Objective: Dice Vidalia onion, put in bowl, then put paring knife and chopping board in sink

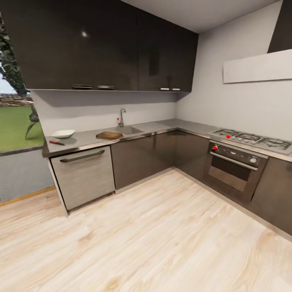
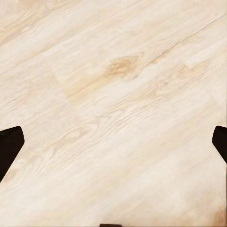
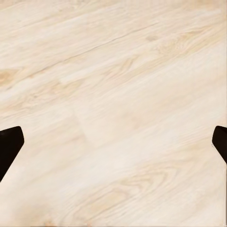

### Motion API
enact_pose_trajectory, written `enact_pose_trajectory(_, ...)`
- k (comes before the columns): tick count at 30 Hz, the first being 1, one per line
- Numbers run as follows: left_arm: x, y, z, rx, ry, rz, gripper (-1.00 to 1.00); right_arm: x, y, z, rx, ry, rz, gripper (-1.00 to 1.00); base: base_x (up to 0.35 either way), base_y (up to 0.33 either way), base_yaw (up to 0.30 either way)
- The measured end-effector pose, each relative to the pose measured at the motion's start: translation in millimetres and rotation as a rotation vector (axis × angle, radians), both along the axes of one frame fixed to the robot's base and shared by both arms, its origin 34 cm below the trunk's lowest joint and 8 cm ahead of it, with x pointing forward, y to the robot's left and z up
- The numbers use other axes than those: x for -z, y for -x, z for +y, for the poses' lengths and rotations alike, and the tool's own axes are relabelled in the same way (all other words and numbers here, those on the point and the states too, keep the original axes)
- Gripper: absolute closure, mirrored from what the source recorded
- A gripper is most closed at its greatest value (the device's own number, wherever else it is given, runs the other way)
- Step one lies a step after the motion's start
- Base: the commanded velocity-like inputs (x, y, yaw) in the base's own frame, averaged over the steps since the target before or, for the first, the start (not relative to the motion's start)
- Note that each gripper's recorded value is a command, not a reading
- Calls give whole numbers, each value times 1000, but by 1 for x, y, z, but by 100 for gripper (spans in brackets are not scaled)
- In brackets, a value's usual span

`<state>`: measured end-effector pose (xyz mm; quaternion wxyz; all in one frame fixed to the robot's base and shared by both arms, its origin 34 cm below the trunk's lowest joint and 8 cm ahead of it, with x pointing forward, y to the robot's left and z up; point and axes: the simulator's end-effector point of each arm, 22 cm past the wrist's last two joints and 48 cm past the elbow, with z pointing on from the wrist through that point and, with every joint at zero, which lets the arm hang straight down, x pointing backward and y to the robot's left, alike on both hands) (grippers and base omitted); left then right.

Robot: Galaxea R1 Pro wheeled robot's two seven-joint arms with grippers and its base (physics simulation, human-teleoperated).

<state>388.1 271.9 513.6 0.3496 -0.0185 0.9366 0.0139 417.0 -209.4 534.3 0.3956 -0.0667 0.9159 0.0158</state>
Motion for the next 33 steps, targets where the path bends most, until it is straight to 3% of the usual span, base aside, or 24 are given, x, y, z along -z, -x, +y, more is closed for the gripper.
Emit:
enact_pose_trajectory(15, 0, 0, -1, 0, 1, 0, -100, 0, 0, 0, -1, 0, 0, -100, 236, -240, 150)
enact_pose_trajectory(33, 0, 0, -1, -1, 2, 0, -100, 0, 0, 0, -1, 0, 0, -100, 142, -278, 266)
